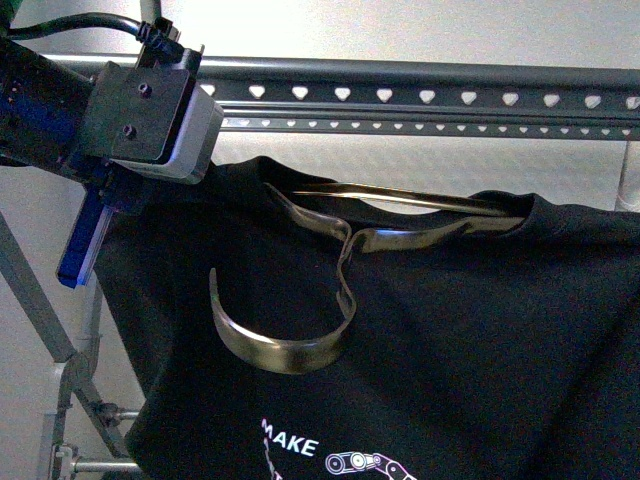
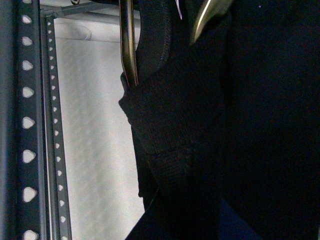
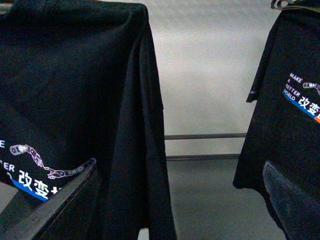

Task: Hang clothes on hanger

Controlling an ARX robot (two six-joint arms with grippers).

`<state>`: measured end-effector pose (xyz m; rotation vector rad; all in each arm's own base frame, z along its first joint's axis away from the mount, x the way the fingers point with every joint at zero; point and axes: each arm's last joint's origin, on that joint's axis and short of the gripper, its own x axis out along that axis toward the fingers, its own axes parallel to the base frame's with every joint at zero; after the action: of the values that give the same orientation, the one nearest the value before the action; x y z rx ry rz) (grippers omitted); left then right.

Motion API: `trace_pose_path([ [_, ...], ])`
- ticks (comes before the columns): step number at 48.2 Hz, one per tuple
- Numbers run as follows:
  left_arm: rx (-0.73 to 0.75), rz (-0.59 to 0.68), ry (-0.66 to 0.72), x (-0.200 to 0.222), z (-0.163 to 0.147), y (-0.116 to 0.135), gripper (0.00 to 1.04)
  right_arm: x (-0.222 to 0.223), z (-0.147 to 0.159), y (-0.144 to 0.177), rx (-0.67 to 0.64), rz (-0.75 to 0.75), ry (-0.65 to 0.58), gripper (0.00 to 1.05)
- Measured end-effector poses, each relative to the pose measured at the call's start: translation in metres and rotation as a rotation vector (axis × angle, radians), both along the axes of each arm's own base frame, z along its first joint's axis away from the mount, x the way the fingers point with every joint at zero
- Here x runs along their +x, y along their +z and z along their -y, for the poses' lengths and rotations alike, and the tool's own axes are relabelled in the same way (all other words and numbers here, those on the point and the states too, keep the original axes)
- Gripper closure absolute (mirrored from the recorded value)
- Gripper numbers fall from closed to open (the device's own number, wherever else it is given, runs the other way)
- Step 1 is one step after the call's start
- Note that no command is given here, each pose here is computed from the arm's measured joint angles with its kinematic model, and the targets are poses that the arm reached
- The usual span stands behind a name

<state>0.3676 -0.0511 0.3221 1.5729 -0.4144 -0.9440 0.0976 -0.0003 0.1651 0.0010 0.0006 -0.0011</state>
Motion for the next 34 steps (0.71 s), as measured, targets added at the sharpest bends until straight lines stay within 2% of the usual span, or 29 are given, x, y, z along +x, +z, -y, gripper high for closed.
trace_pose_path([
  [13,0.001,0.000,0.000,0.000,0.000,0.000,1.01,0.000,0.000,-0.001,0.029,-0.014,0.028,0.07],
  [17,0.003,0.001,0.002,0.000,0.000,0.000,1.01,0.009,0.008,0.015,0.202,-0.094,0.240,0.07],
  [19,0.003,0.001,0.001,0.000,0.000,0.000,1.01,0.016,0.013,0.031,0.191,-0.082,0.306,0.07],
  [21,0.003,0.002,0.000,0.000,0.001,0.000,1.01,0.023,0.018,0.044,0.156,-0.063,0.324,0.07],
  [27,0.004,0.001,0.002,0.000,0.000,0.000,1.01,0.055,0.027,0.087,-0.113,-0.001,0.377,0.07],
  [30,0.005,0.002,0.007,0.000,-0.001,0.000,1.01,0.073,0.027,0.103,-0.303,0.044,0.432,0.07],
  [31,0.005,0.002,0.007,0.000,-0.001,0.000,1.01,0.080,0.026,0.107,-0.403,0.061,0.469,0.07],
  [33,0.005,0.002,0.007,0.000,-0.001,0.000,1.01,0.085,0.024,0.109,-0.467,0.060,0.510,0.07],
  [34,0.005,0.002,0.006,0.000,-0.001,0.000,1.01,0.088,0.023,0.109,-0.553,0.064,0.549,0.07],
])
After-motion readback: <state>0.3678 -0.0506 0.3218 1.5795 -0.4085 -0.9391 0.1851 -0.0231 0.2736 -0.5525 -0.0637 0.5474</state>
